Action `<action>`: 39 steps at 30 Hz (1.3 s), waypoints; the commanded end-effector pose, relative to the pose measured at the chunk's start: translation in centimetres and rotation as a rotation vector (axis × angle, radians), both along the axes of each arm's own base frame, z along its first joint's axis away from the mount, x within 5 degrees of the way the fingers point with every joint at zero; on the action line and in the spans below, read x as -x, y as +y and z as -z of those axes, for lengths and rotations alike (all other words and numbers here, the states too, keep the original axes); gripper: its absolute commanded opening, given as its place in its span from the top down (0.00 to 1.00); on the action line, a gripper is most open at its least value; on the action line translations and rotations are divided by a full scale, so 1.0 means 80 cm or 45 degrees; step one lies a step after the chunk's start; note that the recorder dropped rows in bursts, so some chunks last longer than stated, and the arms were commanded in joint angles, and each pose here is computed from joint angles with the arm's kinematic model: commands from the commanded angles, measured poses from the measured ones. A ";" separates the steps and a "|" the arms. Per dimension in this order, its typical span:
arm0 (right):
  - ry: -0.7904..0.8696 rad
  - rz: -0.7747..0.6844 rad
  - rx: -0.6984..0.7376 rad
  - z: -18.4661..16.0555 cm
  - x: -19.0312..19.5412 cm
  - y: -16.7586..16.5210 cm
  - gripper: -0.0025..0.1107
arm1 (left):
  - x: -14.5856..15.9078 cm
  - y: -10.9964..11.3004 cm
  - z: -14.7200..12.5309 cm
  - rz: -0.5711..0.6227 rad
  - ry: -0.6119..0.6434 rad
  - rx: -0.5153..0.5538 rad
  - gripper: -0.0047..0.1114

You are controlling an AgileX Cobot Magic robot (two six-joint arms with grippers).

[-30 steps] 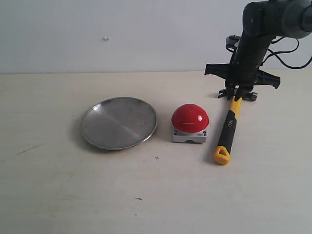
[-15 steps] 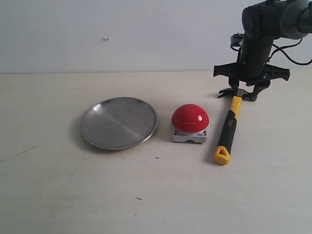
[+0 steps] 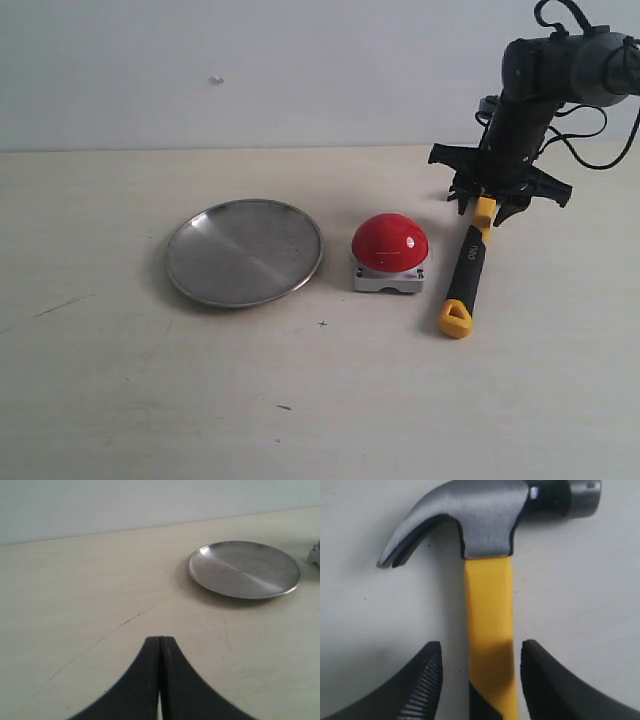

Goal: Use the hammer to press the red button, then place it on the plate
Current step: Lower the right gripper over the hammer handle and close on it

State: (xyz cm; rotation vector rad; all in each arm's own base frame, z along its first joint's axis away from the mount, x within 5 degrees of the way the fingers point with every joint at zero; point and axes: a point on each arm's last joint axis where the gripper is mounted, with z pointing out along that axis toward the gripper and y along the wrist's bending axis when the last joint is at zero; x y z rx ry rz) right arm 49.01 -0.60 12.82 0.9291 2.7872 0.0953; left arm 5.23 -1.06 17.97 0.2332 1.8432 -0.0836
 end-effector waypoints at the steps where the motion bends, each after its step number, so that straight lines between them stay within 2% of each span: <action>1: 0.029 0.028 -0.041 -0.003 -0.002 -0.019 0.55 | 0.000 0.000 -0.001 0.007 -0.013 0.003 0.96; 15: 0.059 -0.005 -0.021 0.000 -0.015 -0.019 0.55 | 0.000 0.000 -0.001 0.007 -0.013 0.003 0.96; 22: 0.101 -0.023 -0.001 0.010 -0.015 -0.021 0.60 | 0.000 0.000 -0.001 0.007 -0.013 0.003 0.96; 39: 0.141 -0.078 0.043 0.024 -0.013 -0.024 0.60 | 0.000 0.000 -0.001 0.007 -0.013 0.003 0.96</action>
